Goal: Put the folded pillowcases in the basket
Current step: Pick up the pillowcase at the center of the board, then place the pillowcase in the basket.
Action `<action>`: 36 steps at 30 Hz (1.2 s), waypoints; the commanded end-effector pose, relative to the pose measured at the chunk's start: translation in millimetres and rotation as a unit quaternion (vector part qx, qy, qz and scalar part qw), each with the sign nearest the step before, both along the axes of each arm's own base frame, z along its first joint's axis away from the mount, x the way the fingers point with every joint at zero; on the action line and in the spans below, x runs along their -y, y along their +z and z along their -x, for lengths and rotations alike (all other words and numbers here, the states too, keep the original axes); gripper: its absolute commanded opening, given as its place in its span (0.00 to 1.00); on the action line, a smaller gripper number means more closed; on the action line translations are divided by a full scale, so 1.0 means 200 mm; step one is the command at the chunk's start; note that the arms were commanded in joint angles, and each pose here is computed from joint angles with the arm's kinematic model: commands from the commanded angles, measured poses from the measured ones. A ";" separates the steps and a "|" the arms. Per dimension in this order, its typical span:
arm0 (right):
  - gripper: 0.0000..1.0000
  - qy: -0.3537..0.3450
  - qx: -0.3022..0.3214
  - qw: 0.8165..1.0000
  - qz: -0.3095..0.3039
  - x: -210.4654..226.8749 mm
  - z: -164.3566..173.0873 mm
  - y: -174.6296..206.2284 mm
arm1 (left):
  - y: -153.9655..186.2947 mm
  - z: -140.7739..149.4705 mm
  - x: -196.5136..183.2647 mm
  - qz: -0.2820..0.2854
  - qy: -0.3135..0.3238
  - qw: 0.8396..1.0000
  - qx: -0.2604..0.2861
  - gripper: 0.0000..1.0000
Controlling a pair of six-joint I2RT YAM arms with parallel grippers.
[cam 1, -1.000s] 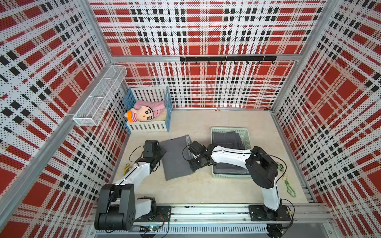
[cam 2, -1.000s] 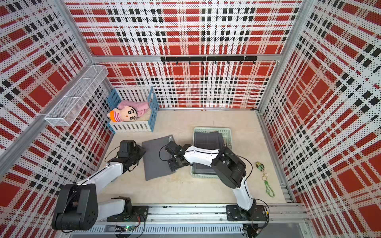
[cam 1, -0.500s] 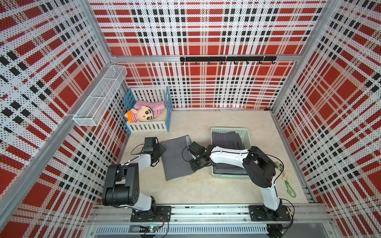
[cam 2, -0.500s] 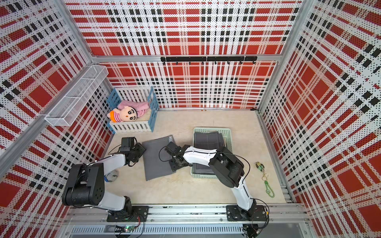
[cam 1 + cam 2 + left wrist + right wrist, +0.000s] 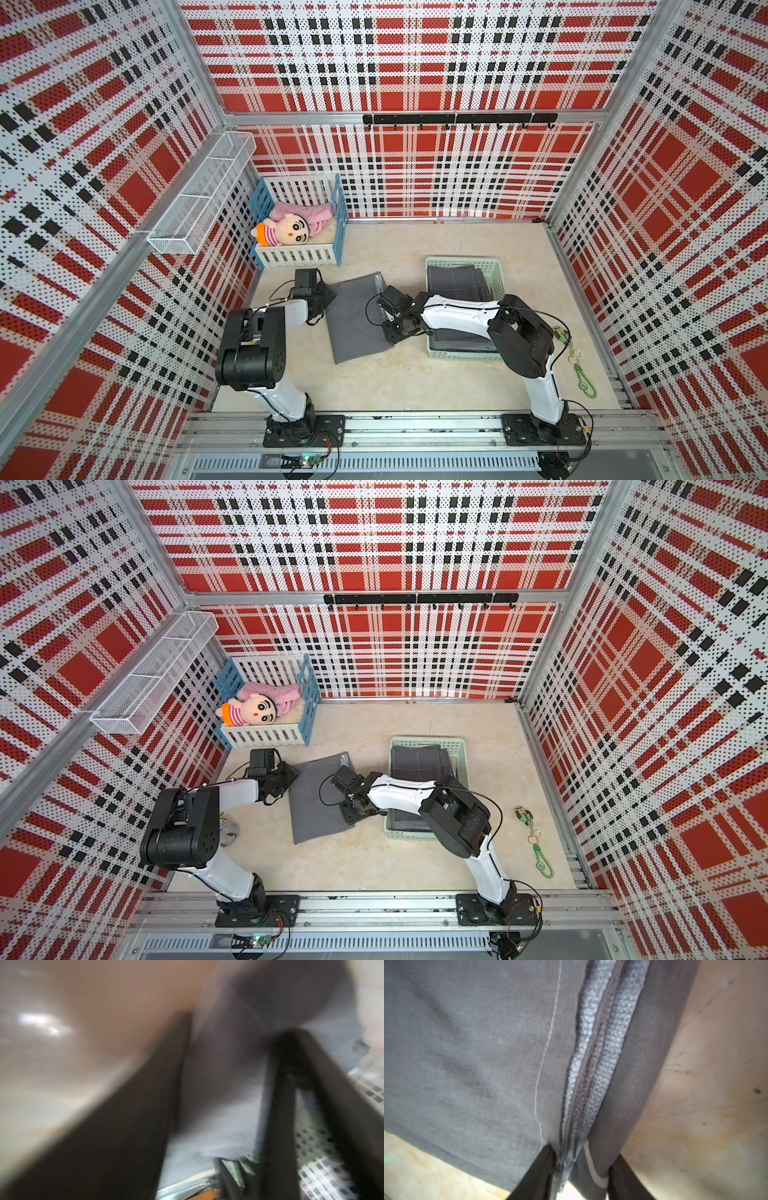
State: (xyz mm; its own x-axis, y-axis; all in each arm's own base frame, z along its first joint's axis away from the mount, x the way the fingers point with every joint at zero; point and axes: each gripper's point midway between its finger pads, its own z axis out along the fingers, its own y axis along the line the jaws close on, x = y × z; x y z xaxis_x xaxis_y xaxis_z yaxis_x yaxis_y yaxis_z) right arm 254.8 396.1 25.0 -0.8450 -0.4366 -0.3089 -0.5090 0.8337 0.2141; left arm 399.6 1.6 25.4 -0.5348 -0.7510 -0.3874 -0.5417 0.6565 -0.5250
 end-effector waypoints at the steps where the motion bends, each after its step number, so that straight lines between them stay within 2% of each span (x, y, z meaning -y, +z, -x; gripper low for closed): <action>1: 0.26 0.005 -0.019 1.000 0.015 0.02 0.05 -0.08 | -0.14 0.09 0.04 -0.002 -0.015 0.998 -0.054 0.17; 3: 0.15 0.006 -0.015 1.000 0.009 0.01 0.05 -0.06 | -0.13 0.08 0.06 -0.006 -0.022 0.999 -0.049 0.00; 6: 0.00 0.005 0.002 1.000 0.002 0.01 0.04 0.00 | -0.07 0.07 0.08 -0.012 -0.027 0.999 -0.035 0.00; 12: 0.00 -0.005 0.058 0.998 -0.024 0.01 0.00 0.24 | 0.26 0.04 0.12 -0.058 -0.022 0.997 0.037 0.00; 20: 0.00 -0.035 0.140 0.988 -0.062 0.10 -0.06 0.67 | 0.78 0.01 0.32 -0.064 -0.046 0.988 0.135 0.00; 25: 0.00 -0.088 0.200 0.976 -0.027 0.35 -0.08 0.88 | 1.06 0.00 0.54 -0.041 -0.082 0.977 0.191 0.00; 29: 0.00 -0.165 0.204 0.965 -0.006 0.68 -0.09 0.96 | 1.24 -0.01 0.82 -0.016 -0.124 0.967 0.223 0.00; 32: 0.00 -0.227 0.203 0.953 0.000 0.97 -0.07 0.97 | 1.29 -0.02 1.09 -0.001 -0.165 0.958 0.234 0.00; 36: 0.00 -0.297 0.197 0.934 0.011 1.29 -0.02 0.94 | 1.27 -0.04 1.40 0.022 -0.209 0.949 0.235 0.00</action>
State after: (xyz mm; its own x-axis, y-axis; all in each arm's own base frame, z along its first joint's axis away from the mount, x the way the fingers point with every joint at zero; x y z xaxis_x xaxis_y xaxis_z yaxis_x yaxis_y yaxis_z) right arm 271.5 177.7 224.2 -0.7451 0.0117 -0.6669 -0.0987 0.9869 0.1276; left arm 404.5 -251.6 286.2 -0.5455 -0.5398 -0.6411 0.0482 0.7434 -0.6671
